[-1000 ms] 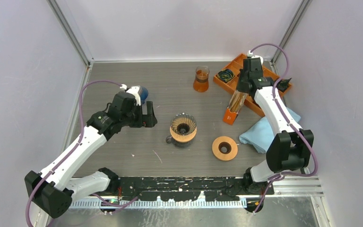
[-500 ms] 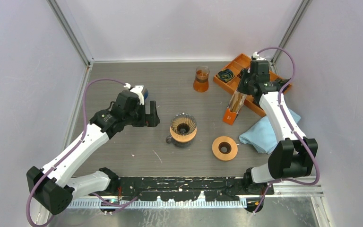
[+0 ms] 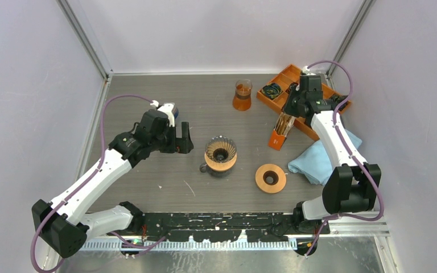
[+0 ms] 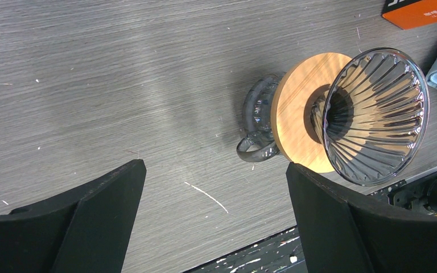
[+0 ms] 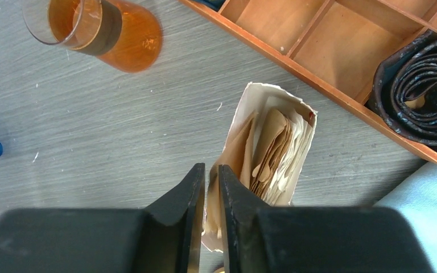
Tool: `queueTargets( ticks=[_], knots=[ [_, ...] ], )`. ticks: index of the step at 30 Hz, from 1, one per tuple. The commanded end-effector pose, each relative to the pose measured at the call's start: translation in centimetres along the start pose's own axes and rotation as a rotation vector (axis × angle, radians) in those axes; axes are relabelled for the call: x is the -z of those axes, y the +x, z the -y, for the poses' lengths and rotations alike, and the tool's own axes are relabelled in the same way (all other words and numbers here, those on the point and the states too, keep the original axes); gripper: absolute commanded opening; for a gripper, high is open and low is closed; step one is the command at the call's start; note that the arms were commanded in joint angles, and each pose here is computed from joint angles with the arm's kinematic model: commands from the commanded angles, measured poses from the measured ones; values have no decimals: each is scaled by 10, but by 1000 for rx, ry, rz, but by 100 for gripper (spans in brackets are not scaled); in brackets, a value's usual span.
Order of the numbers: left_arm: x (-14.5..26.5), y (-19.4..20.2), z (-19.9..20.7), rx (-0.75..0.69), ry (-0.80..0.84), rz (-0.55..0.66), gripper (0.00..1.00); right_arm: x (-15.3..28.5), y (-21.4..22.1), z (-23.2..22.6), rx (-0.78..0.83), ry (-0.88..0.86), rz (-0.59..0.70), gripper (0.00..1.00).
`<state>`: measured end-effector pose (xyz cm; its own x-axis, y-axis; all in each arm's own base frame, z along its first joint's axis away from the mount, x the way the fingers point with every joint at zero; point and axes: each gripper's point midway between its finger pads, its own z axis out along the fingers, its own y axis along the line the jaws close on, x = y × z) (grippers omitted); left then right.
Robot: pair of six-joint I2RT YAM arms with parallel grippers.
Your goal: Place the coffee filter in the dripper
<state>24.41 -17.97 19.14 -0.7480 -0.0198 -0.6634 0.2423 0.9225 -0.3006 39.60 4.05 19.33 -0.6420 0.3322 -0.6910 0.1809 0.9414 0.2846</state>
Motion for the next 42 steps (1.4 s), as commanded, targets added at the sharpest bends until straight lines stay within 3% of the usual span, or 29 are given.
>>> queueTargets(
  ticks=[1,12,22,42],
  knots=[
    [11,-28,14,5,44,93,97,1,3,-3,-7,-14,-21,24],
    [11,-27,16,-1,54,89,98,1,20,6,2,16,-73,36],
    [11,-25,16,-7,53,82,98,-11,-13,23,19,149,7,27],
    [11,-21,11,-22,35,73,98,-42,-31,38,-53,265,72,27]
  ],
)
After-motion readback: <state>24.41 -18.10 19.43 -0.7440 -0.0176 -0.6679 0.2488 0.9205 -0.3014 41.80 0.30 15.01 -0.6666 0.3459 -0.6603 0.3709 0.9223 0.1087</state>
